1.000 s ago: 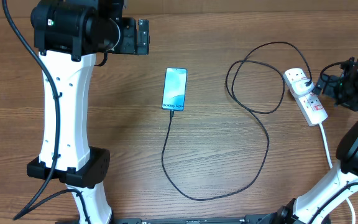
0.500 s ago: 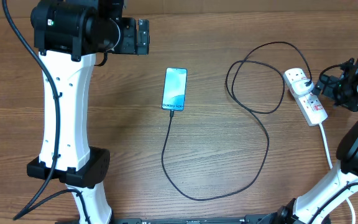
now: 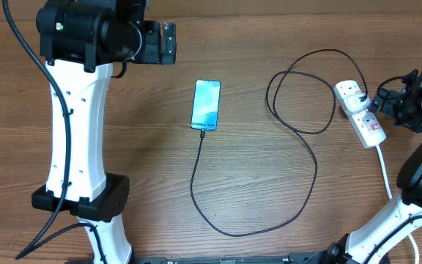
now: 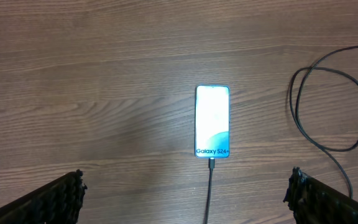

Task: Plug charger to phone and switch on socket

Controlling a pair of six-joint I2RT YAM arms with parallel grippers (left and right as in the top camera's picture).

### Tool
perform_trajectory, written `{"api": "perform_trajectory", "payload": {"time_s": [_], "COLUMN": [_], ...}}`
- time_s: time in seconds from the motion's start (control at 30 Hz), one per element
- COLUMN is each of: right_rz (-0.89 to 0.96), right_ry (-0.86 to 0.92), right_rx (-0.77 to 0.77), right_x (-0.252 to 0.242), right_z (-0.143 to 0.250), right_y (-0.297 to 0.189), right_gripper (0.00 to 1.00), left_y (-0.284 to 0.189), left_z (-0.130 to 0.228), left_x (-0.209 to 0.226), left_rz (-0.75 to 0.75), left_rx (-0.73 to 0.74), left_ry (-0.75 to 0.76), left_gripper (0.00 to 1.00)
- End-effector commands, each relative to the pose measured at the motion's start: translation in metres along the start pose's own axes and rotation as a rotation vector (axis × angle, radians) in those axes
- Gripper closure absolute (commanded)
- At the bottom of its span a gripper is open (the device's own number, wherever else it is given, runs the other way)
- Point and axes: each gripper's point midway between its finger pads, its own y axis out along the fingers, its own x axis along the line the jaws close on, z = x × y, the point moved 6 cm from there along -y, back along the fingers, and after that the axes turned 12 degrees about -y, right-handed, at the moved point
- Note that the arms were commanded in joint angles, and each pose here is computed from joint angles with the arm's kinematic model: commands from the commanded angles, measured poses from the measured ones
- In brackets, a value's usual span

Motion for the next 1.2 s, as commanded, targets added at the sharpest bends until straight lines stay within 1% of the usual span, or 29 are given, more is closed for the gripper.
{"api": "perform_trajectory", "payload": {"time_s": [0.0, 0.5, 0.63, 0.97, 1.1, 1.17], "right_rz": [-0.059, -0.065, -0.101, -0.102, -0.102, -0.086], "right_ry": [-0.037, -0.043, -0.089, -0.084, -0.073, -0.050], "right_rx": [0.035, 0.046, 0.046, 0.051, 0.052, 0.028], "right_x": [0.010, 0.010, 0.014, 0.015, 0.014, 0.013], "right_z": [0.010, 0.013, 0.014, 0.014, 0.011, 0.005], "right_y": [0.007, 0.007, 0.006, 0.006, -0.007, -0.021], "right_gripper": [0.00, 0.00, 0.00, 0.00, 0.00, 0.00], "left_y": [-0.002, -0.002, -0.002, -0.002, -0.002, -0.002], "left_z": [-0.001, -0.001, -0.001, -0.001, -0.001, -0.001], "left_x": [0.003, 0.003, 0.003, 0.003, 0.003, 0.003], "left_rz": [-0.017, -0.017, -0.017, -0.017, -0.017, -0.017], "left_rx": [-0.010, -0.010, -0.010, -0.010, -0.010, -0.010], "left_ry": [-0.021, -0.021, -0.021, -0.021, -0.021, -0.021], "left_gripper": [0.01, 0.00, 0.00, 0.00, 0.00, 0.00]}}
